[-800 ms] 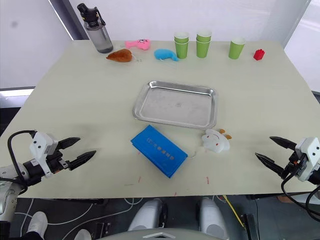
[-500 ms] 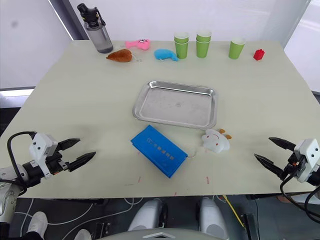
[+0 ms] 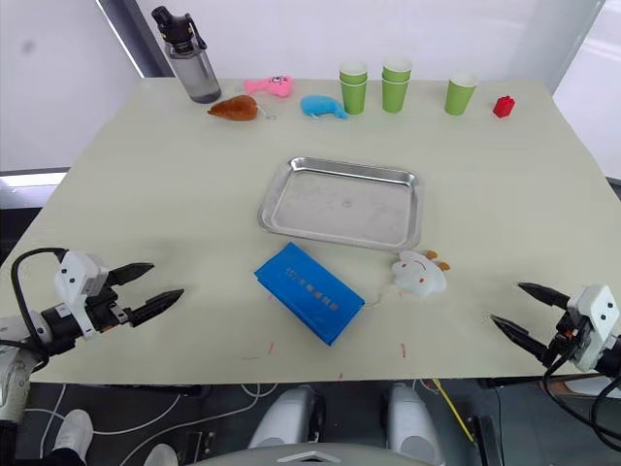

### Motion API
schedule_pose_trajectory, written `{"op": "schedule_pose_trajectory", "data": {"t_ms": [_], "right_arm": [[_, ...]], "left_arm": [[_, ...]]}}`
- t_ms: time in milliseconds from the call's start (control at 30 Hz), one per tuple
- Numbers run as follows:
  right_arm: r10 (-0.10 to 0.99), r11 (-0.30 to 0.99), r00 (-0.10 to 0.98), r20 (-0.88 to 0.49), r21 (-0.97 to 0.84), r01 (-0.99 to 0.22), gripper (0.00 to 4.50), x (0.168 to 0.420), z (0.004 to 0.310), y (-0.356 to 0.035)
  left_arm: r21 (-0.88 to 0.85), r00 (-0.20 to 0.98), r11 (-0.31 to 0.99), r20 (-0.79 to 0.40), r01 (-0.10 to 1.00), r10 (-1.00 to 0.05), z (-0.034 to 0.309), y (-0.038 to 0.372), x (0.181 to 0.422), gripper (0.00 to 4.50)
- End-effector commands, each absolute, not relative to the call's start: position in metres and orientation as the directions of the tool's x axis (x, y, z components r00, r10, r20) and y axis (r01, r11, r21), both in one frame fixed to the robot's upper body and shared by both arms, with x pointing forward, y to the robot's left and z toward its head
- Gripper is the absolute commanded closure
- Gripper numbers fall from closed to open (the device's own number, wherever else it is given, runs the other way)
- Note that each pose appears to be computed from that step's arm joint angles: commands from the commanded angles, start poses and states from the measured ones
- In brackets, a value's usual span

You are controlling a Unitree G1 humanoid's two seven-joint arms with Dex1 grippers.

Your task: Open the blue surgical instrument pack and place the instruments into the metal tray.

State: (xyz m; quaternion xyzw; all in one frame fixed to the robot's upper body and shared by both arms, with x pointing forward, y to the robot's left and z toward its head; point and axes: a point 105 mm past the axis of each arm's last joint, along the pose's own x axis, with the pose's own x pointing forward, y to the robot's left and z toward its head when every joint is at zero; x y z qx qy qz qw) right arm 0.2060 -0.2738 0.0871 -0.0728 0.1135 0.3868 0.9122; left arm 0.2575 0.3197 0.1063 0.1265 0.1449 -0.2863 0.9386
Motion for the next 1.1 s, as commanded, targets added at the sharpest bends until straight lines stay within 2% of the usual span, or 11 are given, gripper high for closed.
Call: {"op": "schedule_pose_trajectory", "data": {"t_ms": [33,133,233,267,333,367,433,500,533,833,1100], "right_arm": [[0.74,0.632,0.625,-0.25,-0.062,-0.773,0.04,0.203,0.101,-0.258],[0.771,0.59,0.583,-0.255,-0.057,-0.805,0.04,0.2,0.104,-0.243],[0.8,0.554,0.546,-0.249,-0.044,-0.831,0.8,0.196,0.106,-0.227],[0.811,0.54,0.533,-0.242,-0.04,-0.841,1.43,0.195,0.107,-0.22],[0.829,0.515,0.508,-0.233,-0.036,-0.856,1.98,0.193,0.108,-0.207],[0.836,0.503,0.498,-0.23,-0.038,-0.863,2.59,0.193,0.108,-0.201],[0.845,0.488,0.485,-0.227,-0.046,-0.872,3.48,0.194,0.107,-0.19],[0.855,0.467,0.465,-0.23,-0.05,-0.883,4.44,0.194,0.105,-0.178],[0.858,0.46,0.458,-0.232,-0.05,-0.886,4.5,0.195,0.104,-0.173],[0.881,0.384,0.389,-0.268,-0.074,-0.92,4.5,0.21,0.085,-0.121],[0.879,0.358,0.363,-0.31,-0.073,-0.931,4.5,0.222,0.074,-0.095]], "left_arm": [[0.153,0.772,0.78,-0.345,0.607,-0.534,0.111,0.317,0.262,0.0],[0.138,0.744,0.754,-0.346,0.643,-0.571,0.109,0.312,0.267,0.0],[0.129,0.713,0.723,-0.348,0.679,-0.608,0.109,0.307,0.273,0.73],[0.13,0.702,0.71,-0.349,0.692,-0.621,0.11,0.304,0.276,1.37],[0.134,0.681,0.686,-0.35,0.716,-0.643,0.111,0.3,0.281,1.74],[0.136,0.67,0.672,-0.349,0.728,-0.655,0.112,0.298,0.285,2.41],[0.138,0.645,0.644,-0.351,0.753,-0.679,0.113,0.292,0.29,3.17],[0.142,0.611,0.606,-0.361,0.783,-0.704,0.113,0.285,0.295,4.11],[0.144,0.594,0.588,-0.367,0.796,-0.715,0.113,0.281,0.297,4.42],[0.14,0.435,0.414,-0.388,0.899,-0.813,0.109,0.236,0.327,4.42],[0.116,0.333,0.314,-0.403,0.942,-0.852,0.103,0.21,0.341,4.42]]}}
